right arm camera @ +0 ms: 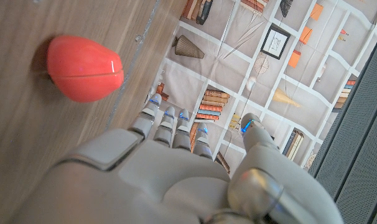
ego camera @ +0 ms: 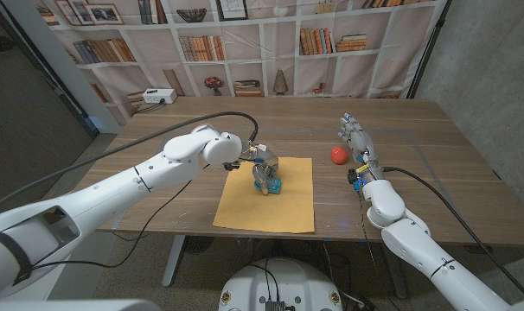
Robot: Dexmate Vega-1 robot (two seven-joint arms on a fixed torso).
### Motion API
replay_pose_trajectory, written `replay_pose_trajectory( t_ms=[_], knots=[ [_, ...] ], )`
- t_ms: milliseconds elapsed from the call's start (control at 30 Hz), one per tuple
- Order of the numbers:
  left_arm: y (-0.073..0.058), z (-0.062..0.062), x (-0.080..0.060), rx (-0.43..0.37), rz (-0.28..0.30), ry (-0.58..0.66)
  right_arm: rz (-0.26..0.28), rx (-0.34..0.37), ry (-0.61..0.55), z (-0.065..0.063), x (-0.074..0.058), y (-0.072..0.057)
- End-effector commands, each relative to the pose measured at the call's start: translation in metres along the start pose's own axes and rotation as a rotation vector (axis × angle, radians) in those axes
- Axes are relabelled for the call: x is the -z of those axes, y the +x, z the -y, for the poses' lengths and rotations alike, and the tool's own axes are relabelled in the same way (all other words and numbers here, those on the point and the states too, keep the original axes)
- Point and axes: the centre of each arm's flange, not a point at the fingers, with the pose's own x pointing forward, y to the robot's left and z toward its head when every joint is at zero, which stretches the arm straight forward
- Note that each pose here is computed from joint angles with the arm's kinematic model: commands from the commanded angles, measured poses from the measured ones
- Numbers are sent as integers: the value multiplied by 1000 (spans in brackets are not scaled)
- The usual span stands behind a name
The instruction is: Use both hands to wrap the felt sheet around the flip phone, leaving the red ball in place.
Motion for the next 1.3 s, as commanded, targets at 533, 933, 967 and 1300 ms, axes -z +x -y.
replay_pose_trajectory(
  t_ms=[533, 933, 967, 1300],
  knots=[
    [-13, -11, -21, -69, -269, 297, 17, -12, 3, 6, -2, 2],
    [-19, -16, -20, -132, -349, 374, 21, -9, 3, 6, -2, 3],
    [-18, -16, -20, -132, -351, 383, 22, -8, 3, 6, -2, 3],
    [-26, -24, -18, -131, -296, 309, 18, -5, -1, 6, -2, 4]
  ],
)
